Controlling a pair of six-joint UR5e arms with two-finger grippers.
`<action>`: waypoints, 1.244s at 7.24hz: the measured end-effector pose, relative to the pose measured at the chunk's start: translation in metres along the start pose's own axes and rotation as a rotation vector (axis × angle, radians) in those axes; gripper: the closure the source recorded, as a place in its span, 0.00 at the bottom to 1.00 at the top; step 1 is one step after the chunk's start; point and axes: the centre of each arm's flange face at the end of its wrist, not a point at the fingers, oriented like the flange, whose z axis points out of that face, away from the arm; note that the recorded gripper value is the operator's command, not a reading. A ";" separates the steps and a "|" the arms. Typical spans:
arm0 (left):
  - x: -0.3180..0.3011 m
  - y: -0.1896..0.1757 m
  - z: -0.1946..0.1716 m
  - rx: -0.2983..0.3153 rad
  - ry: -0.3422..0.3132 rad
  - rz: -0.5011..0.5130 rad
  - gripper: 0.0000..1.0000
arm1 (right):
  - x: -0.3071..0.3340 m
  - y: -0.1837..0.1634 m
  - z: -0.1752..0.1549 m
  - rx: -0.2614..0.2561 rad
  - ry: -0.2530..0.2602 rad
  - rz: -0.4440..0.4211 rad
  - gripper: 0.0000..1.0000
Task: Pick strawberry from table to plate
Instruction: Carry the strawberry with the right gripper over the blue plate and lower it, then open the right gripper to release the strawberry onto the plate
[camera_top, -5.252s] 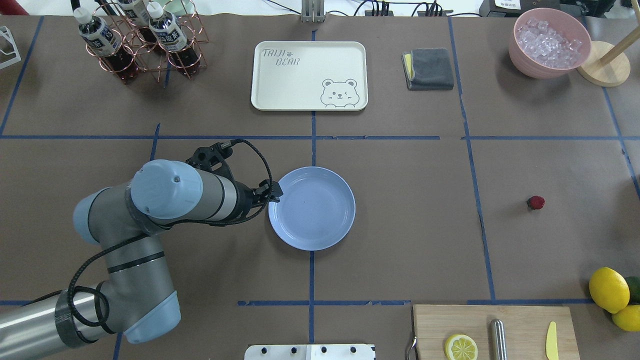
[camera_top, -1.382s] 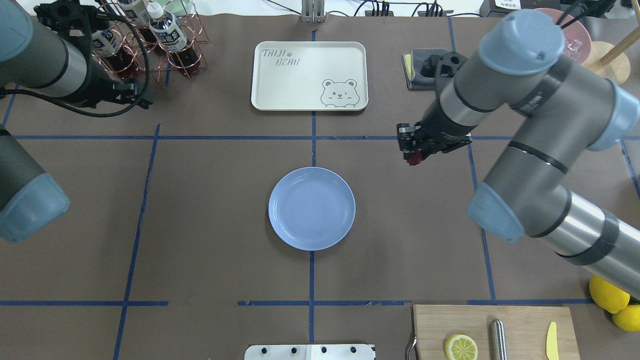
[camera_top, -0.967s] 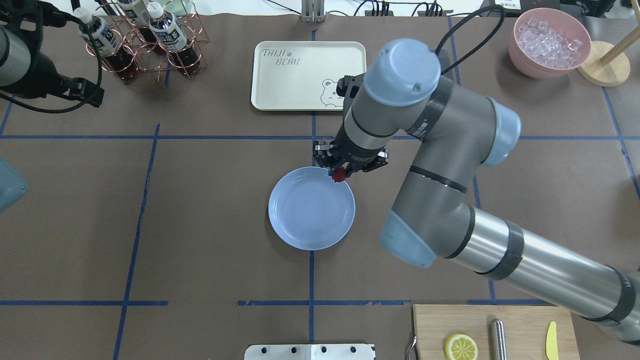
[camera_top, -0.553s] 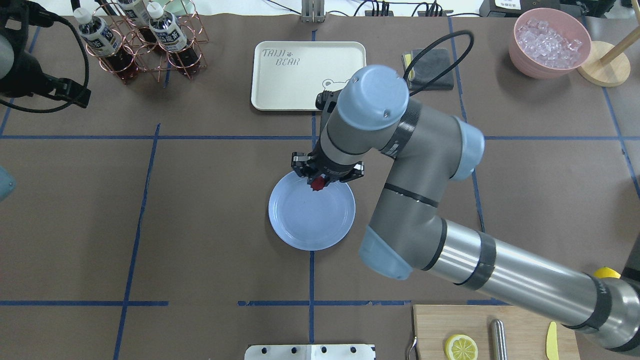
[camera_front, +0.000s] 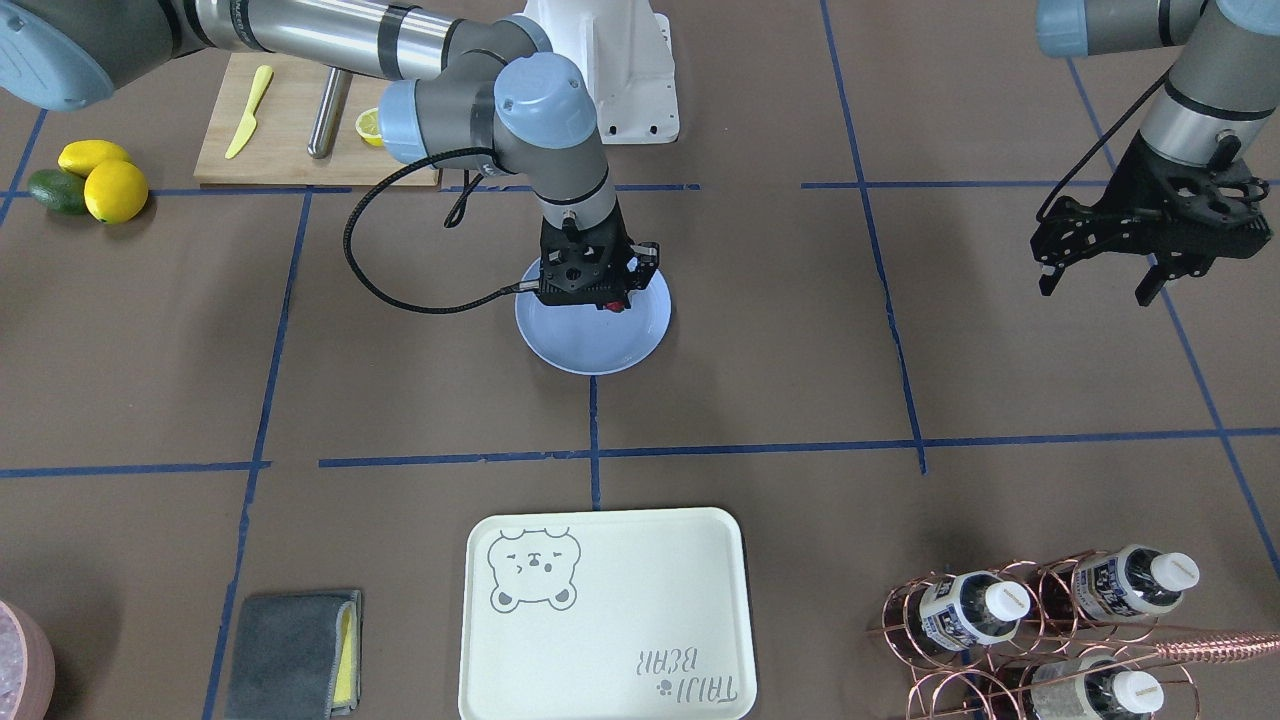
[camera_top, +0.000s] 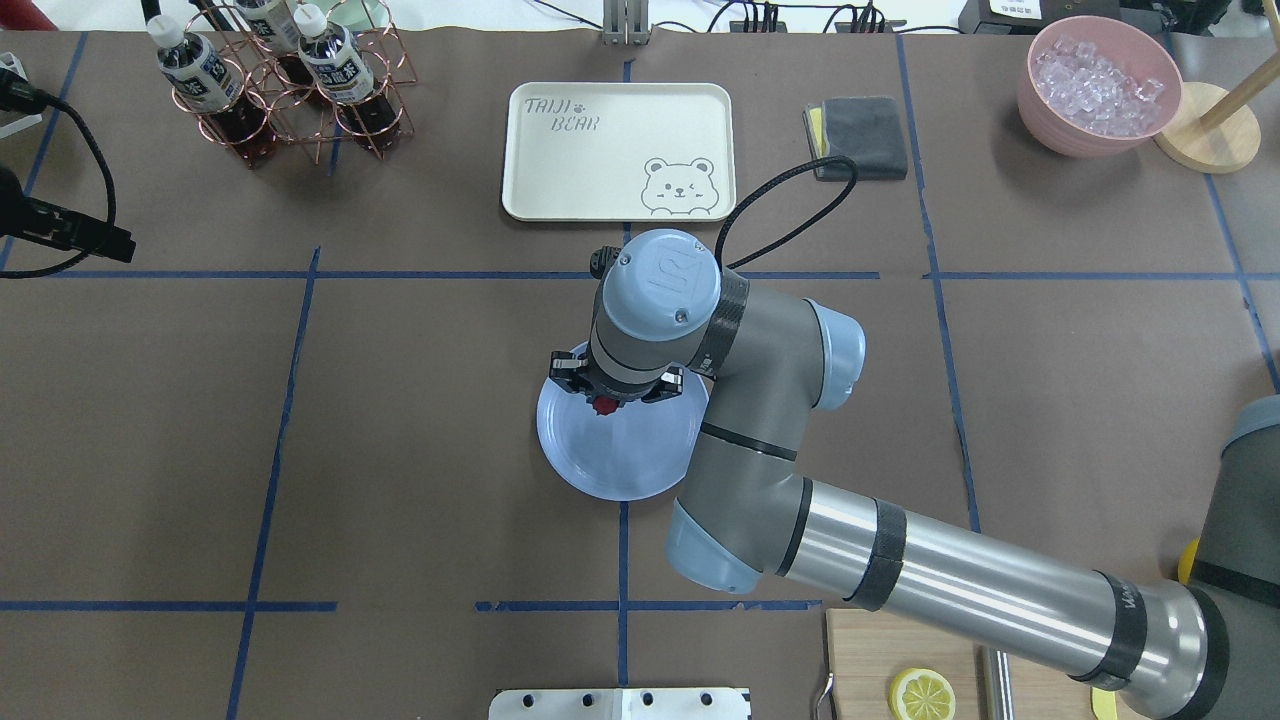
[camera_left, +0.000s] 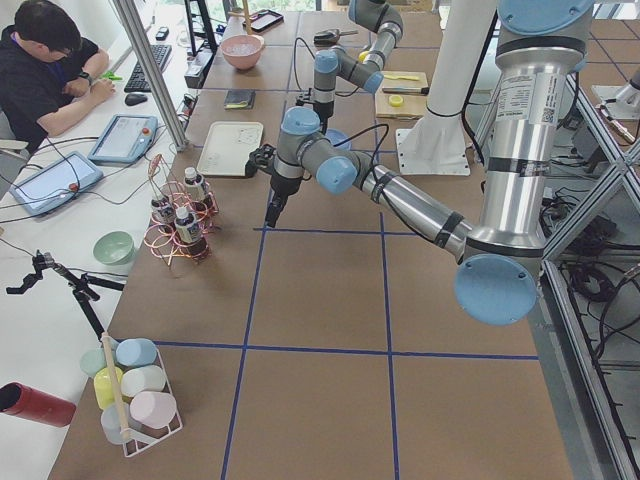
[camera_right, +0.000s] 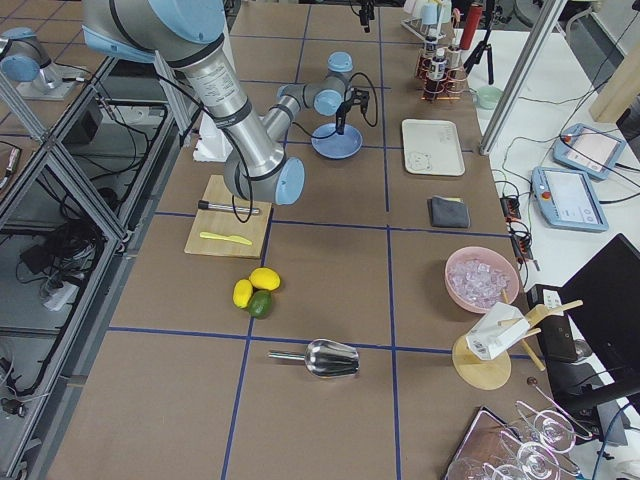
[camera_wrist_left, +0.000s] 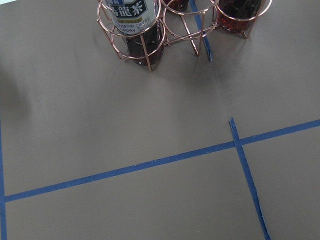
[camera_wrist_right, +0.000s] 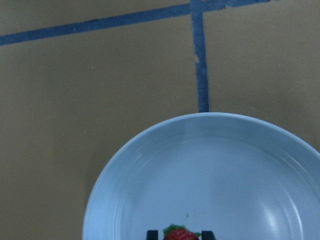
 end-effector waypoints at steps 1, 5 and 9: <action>-0.001 0.000 0.002 -0.003 -0.002 -0.002 0.00 | 0.002 0.000 0.005 -0.003 0.009 0.001 1.00; -0.005 0.000 0.008 -0.013 -0.008 -0.006 0.00 | 0.009 0.000 0.012 -0.007 0.022 0.011 0.00; -0.008 0.000 0.010 -0.015 -0.011 -0.011 0.00 | 0.012 -0.008 0.006 0.002 0.016 0.014 0.00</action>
